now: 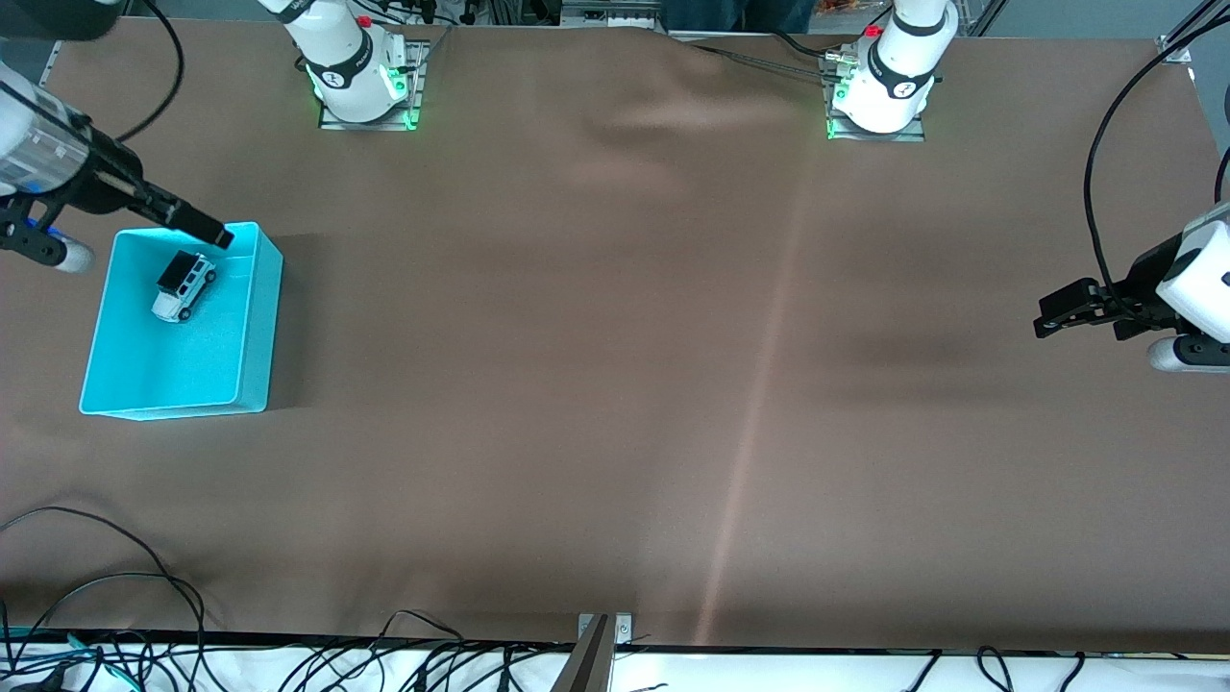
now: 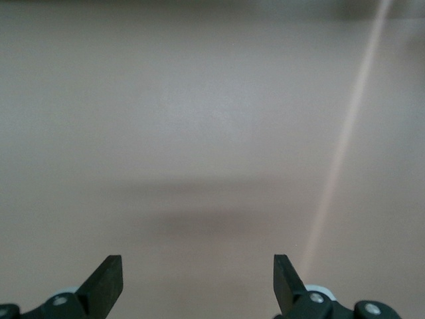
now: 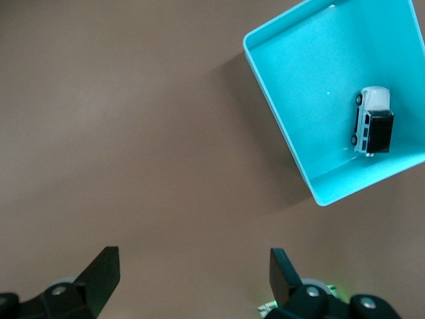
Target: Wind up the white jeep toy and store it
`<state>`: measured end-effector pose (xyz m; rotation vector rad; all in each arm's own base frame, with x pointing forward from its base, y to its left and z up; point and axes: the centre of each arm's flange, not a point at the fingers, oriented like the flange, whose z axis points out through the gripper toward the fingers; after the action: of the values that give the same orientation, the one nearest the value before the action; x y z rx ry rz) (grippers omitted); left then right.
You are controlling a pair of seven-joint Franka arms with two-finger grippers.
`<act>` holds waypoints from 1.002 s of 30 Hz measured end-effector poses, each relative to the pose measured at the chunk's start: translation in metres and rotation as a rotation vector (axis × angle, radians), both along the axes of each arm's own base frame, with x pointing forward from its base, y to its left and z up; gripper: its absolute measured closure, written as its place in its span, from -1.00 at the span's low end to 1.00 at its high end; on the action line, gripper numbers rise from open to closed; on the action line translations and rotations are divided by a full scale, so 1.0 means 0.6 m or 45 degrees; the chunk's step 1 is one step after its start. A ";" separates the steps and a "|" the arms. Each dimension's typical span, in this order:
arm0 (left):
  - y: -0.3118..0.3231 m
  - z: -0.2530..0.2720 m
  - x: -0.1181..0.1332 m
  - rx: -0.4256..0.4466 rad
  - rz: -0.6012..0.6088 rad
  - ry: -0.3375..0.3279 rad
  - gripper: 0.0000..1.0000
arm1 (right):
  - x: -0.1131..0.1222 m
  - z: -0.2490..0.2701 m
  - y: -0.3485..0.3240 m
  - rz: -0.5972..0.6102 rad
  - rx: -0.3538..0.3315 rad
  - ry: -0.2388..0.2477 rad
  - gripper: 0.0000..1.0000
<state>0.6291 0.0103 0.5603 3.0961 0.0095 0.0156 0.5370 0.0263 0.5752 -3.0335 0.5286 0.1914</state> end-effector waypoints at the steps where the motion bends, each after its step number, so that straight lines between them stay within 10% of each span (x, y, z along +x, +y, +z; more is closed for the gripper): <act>1: 0.000 0.000 0.000 0.000 0.000 0.000 -1.00 | -0.001 0.004 -0.004 0.037 0.005 0.004 -1.00; 30: -0.001 -0.002 -0.001 0.000 -0.001 0.008 -1.00 | 0.021 0.047 -0.066 0.436 -0.029 -0.082 -1.00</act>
<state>0.6288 0.0099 0.5592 3.0960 0.0083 0.0058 0.5497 -0.0133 0.6035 -3.1168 0.0033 0.1006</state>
